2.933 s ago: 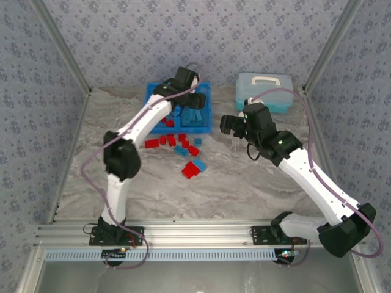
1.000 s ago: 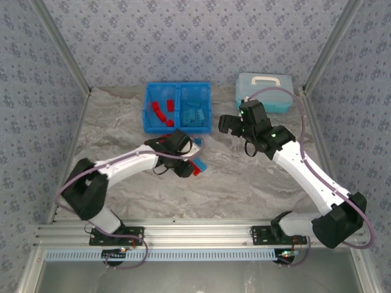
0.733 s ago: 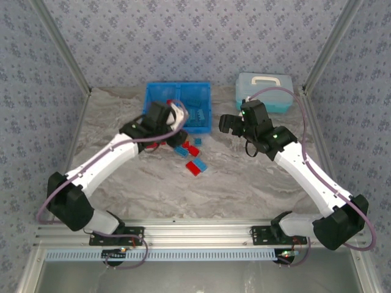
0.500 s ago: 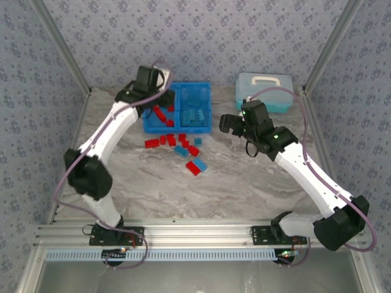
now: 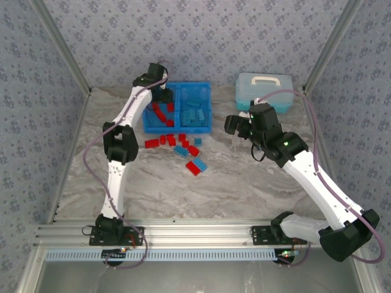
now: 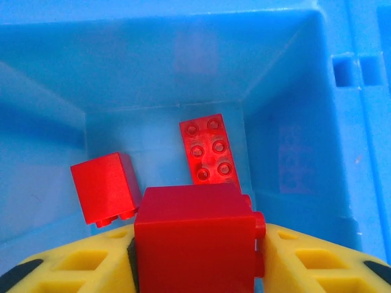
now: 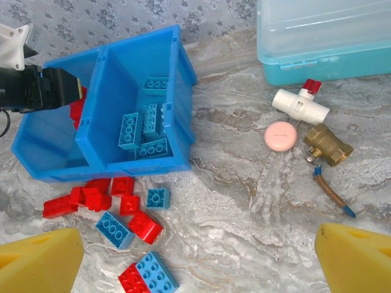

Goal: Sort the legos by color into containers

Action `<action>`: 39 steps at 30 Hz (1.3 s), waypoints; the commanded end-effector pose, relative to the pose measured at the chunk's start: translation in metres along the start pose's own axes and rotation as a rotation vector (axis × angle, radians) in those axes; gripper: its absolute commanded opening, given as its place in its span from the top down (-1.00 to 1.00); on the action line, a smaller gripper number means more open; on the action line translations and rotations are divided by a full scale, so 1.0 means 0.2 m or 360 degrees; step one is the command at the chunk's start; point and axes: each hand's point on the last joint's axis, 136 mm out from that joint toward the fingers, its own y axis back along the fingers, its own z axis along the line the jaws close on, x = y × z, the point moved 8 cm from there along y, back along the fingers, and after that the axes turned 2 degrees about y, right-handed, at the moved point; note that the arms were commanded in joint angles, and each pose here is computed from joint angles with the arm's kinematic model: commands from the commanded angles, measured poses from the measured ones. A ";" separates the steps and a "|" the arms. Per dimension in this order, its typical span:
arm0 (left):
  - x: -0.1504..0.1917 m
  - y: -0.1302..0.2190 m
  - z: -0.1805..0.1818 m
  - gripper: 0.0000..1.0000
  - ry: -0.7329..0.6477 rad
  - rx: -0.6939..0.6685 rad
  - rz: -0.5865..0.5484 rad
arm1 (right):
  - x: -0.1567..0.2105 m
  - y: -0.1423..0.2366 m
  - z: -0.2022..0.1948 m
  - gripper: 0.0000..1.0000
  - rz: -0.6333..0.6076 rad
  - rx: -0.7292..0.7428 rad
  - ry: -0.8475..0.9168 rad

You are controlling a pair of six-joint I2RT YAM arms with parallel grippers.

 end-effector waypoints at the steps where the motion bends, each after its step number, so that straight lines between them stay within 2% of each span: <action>1: -0.11 0.20 0.00 -0.09 0.0037 0.0032 -0.0119 | 0.02 0.01 -0.02 -1.00 0.0011 0.0038 -0.0027; 7: -0.17 0.47 -0.01 -0.24 0.0011 0.0066 -0.0242 | 0.04 -0.05 0.01 -1.00 0.0056 0.0012 -0.0025; 11: -0.16 0.77 -0.04 -0.24 -0.0026 0.0194 -0.0335 | 0.10 -0.13 0.05 -1.00 0.0190 -0.0047 0.0088; 14: -0.05 1.01 -0.08 -0.25 -0.0125 0.0403 -0.0408 | 0.18 -0.22 0.16 -0.99 0.0296 -0.0177 0.0257; 15: 0.01 1.09 -0.09 -0.26 -0.0180 0.0493 -0.0434 | 0.28 -0.27 0.17 -0.99 0.0390 -0.0182 0.0346; 18: 0.22 1.22 -0.09 -0.36 -0.0354 0.0658 -0.0471 | 0.41 -0.37 0.28 -0.98 0.0531 -0.0205 0.0537; 22: 0.49 1.29 -0.03 -0.49 -0.0526 0.0639 -0.0458 | 0.52 -0.52 0.47 -0.96 0.0638 -0.0313 0.0774; 26: 0.68 1.30 0.04 -0.60 -0.0576 0.0527 -0.0444 | 0.61 -0.70 0.64 -0.92 0.0712 -0.0387 0.1010; 30: 0.80 1.31 0.07 -0.95 -0.0577 0.0529 -0.0434 | 0.67 -0.93 0.75 -0.66 0.0813 -0.0414 0.1092; 31: 0.82 1.31 0.07 -0.99 -0.0579 0.0527 -0.0426 | 0.67 -0.98 0.77 -0.57 0.0828 -0.0408 0.1102; 34: 0.87 1.31 0.11 -0.99 -0.0569 0.0456 -0.0425 | 0.69 -1.11 0.80 -0.41 0.0889 -0.0378 0.1115; 39: 0.89 1.30 0.14 -0.99 -0.0544 0.0366 -0.0475 | 0.74 -1.21 0.82 -0.22 0.0974 -0.0389 0.1124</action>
